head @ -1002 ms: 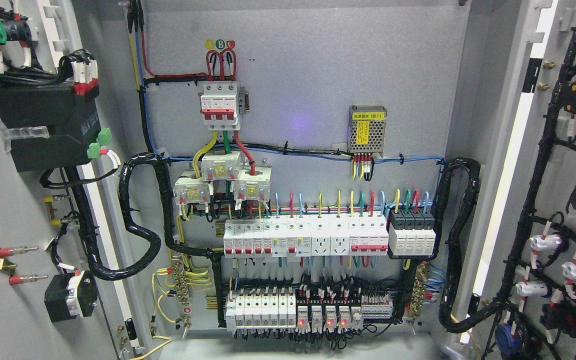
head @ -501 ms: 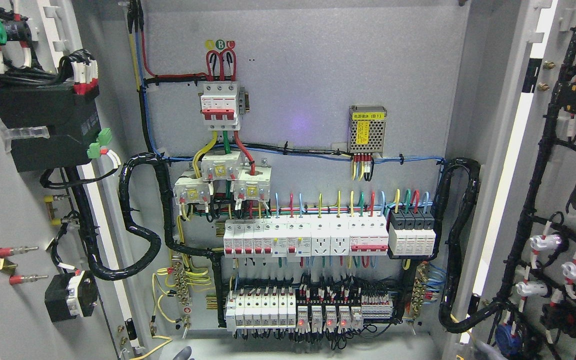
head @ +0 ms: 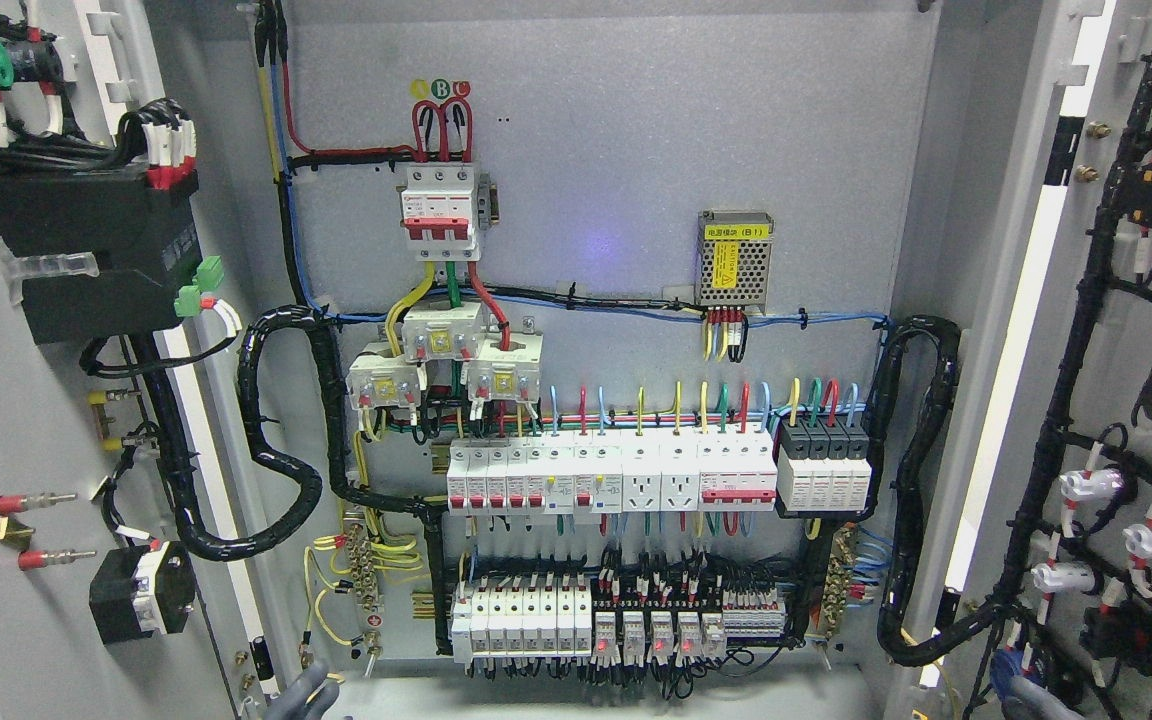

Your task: Open door with both hands

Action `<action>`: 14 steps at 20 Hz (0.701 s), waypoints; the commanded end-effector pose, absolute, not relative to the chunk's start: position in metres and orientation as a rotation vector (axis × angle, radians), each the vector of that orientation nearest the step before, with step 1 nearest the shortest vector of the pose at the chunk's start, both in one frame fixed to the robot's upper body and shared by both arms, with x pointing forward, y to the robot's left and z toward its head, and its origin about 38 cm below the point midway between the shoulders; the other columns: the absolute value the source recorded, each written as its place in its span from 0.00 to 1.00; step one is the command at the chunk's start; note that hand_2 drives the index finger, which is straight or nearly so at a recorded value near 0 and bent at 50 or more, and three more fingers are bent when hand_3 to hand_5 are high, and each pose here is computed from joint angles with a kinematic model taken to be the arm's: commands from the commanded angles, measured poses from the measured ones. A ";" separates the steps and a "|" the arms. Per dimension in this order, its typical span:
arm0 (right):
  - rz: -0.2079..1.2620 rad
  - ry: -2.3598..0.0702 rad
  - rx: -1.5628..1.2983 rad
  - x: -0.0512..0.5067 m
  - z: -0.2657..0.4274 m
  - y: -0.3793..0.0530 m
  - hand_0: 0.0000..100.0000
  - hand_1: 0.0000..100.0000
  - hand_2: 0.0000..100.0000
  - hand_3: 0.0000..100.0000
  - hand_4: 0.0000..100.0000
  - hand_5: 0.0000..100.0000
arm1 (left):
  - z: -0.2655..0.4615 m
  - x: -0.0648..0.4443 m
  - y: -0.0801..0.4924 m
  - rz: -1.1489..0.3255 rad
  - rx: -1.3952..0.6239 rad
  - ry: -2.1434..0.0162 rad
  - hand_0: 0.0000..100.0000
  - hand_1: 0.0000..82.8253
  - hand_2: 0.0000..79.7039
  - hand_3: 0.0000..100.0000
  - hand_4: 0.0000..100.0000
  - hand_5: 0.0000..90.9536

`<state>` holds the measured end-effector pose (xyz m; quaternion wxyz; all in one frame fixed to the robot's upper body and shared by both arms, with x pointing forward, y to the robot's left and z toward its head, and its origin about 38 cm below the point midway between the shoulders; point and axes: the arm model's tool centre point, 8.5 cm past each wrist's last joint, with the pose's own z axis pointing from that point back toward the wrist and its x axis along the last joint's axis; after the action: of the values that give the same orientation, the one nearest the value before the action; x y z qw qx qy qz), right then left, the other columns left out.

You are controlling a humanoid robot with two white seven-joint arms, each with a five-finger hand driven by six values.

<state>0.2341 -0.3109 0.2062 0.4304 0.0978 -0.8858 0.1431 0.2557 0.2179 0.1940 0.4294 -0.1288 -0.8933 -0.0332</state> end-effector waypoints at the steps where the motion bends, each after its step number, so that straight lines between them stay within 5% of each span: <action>1: 0.358 -2.232 0.158 0.233 0.217 -0.332 0.19 0.00 0.00 0.00 0.00 0.00 | 0.195 0.256 0.233 -0.054 -0.279 -2.240 0.00 0.00 0.00 0.00 0.00 0.00; 14: 0.230 -2.250 0.184 0.230 0.222 -0.352 0.19 0.00 0.00 0.00 0.00 0.00 | 0.192 0.247 0.264 0.033 -0.235 -2.247 0.00 0.00 0.00 0.00 0.00 0.00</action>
<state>0.2315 -0.3374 0.2166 0.4254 0.0837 -0.8945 0.1090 0.2478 0.2435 0.1899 0.4286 -0.1168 -0.8959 0.0047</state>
